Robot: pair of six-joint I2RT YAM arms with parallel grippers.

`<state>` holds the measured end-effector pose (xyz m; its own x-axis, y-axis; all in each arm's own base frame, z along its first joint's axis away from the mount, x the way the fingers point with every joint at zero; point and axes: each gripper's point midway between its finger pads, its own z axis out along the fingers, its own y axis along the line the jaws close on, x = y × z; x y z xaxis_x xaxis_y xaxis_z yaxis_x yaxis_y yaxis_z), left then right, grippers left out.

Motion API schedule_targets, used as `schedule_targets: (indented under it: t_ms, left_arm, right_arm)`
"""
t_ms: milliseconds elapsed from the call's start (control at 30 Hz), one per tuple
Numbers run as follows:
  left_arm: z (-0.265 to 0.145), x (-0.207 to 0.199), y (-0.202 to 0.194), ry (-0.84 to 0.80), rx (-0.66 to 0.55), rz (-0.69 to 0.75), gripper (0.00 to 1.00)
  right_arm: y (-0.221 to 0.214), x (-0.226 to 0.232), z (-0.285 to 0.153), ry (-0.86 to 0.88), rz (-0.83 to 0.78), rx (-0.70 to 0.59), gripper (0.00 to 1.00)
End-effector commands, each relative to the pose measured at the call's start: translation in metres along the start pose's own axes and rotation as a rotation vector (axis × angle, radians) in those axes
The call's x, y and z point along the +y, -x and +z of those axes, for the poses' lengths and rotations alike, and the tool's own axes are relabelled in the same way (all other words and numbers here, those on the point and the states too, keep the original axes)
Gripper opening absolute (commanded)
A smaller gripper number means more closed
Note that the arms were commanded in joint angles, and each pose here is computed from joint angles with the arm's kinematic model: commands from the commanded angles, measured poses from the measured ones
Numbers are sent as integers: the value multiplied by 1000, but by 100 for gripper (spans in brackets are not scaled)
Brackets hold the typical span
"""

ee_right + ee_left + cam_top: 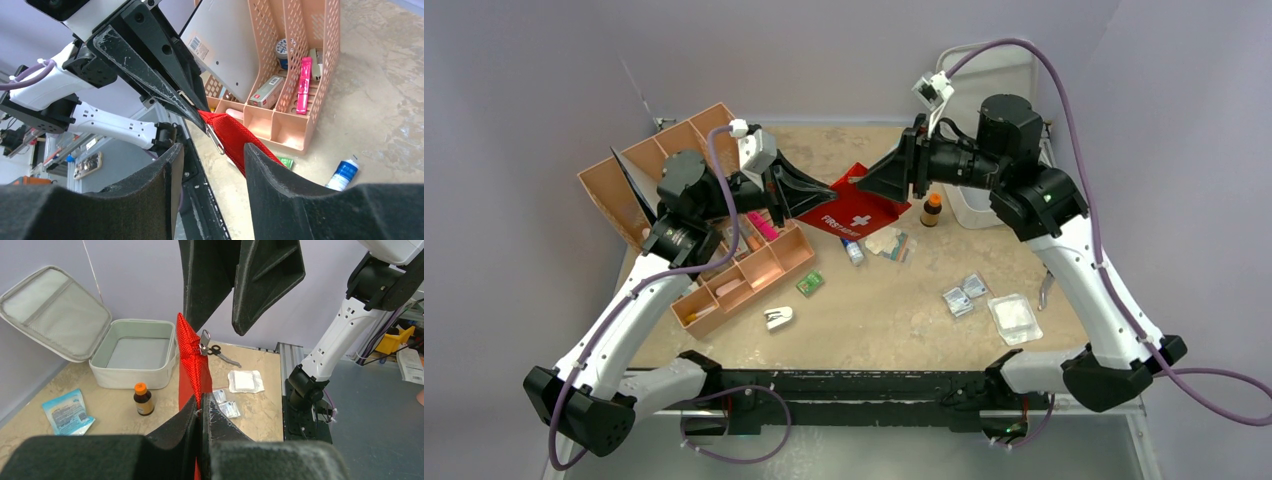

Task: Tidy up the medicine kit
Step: Zip the medicine pouch.

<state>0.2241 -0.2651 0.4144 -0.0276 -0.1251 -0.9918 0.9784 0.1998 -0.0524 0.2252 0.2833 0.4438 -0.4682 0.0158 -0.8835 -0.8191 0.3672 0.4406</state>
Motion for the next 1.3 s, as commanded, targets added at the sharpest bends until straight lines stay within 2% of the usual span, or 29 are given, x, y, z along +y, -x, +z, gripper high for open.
schedule_targets:
  t_ms: [0,800,1167,1233,1267]
  left_arm:
    - [1,-5,8,-21,-18,22,0]
    - [1,0,2,-3,-7,20,0]
    - [0,-1,2,0,-7,21,0]
    - [0,-1,3,0,-8,18,0]
    - [0,-2,4,1,-12,20,0]
  right_arm:
    - [4,11,5,76,-1,-12,50]
    - [-5,6,20,132,65,3,35]
    - [-5,10,19,150,50,-6,35]
    - [-4,10,19,152,45,-8,28]
    - [-5,10,19,154,43,-9,20]
